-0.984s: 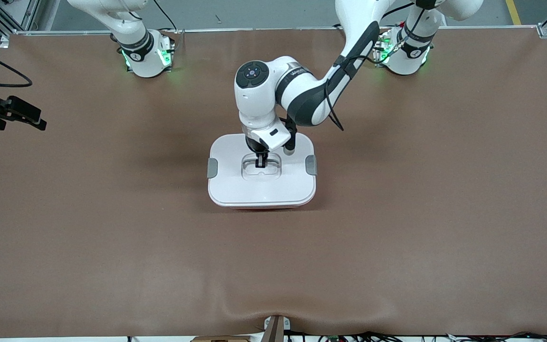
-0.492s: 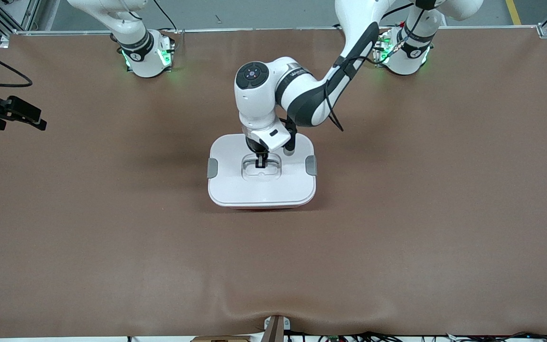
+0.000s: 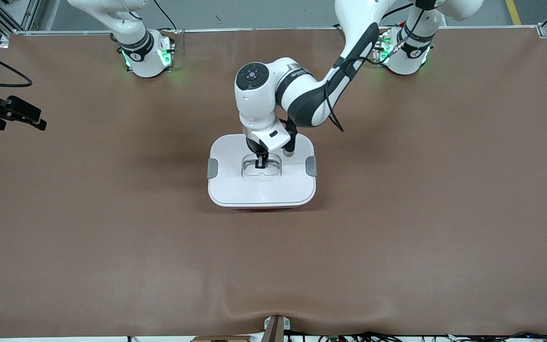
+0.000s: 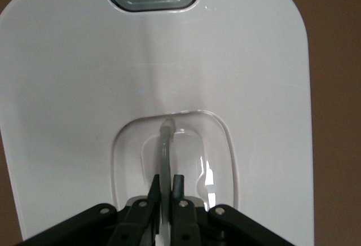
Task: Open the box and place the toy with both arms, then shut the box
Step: 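Release the lid handle and raise the left gripper away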
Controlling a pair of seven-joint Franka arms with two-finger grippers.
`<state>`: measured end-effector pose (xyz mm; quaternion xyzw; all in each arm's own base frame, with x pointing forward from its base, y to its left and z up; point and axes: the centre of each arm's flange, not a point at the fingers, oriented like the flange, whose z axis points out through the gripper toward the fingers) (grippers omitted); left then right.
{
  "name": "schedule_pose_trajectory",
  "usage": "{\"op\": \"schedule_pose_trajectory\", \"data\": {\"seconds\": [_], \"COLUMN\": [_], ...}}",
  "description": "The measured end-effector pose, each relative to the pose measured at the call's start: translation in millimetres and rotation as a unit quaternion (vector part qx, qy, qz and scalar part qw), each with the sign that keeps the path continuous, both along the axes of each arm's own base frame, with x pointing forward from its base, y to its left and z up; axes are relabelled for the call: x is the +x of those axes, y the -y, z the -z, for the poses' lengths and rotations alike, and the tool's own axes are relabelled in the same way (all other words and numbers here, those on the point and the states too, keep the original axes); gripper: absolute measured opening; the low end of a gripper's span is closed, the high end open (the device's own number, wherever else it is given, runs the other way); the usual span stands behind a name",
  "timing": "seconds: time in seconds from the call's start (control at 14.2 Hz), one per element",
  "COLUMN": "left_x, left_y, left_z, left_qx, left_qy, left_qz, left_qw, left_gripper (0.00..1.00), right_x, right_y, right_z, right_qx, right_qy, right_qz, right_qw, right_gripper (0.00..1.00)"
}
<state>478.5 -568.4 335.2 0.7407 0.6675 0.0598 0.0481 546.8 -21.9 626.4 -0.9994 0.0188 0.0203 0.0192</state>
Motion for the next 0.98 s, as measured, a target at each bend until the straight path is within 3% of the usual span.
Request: {"op": "schedule_pose_trajectory", "data": {"seconds": [0.14,0.21,0.49,0.77,0.98], "left_x": [0,0,3,4,10], "left_y": [0,0,0,-10,-37], "left_z": [10,9,3,-44,-94], "left_qx": [0.006,0.006,0.003,0.013,0.030], "left_qy": [-0.005,-0.004,-0.001,-0.001,-0.006], "left_qz": [0.005,0.009,0.016,0.032,0.056], "left_qw": [1.000,1.000,1.000,0.999,0.998], "left_gripper": [0.12,0.19,0.60,0.97,1.00], "right_x": [0,0,0,0,0], "right_y": [0,0,0,0,0], "right_z": [0,0,0,0,-1], "right_qx": [0.000,0.000,0.000,0.000,0.000], "right_qy": [0.000,0.000,0.000,0.001,0.001], "right_qz": [0.000,0.000,0.000,0.000,0.000], "right_qw": [1.000,1.000,1.000,1.000,1.000], "right_gripper": [1.00,1.00,1.00,1.00,1.00]}}
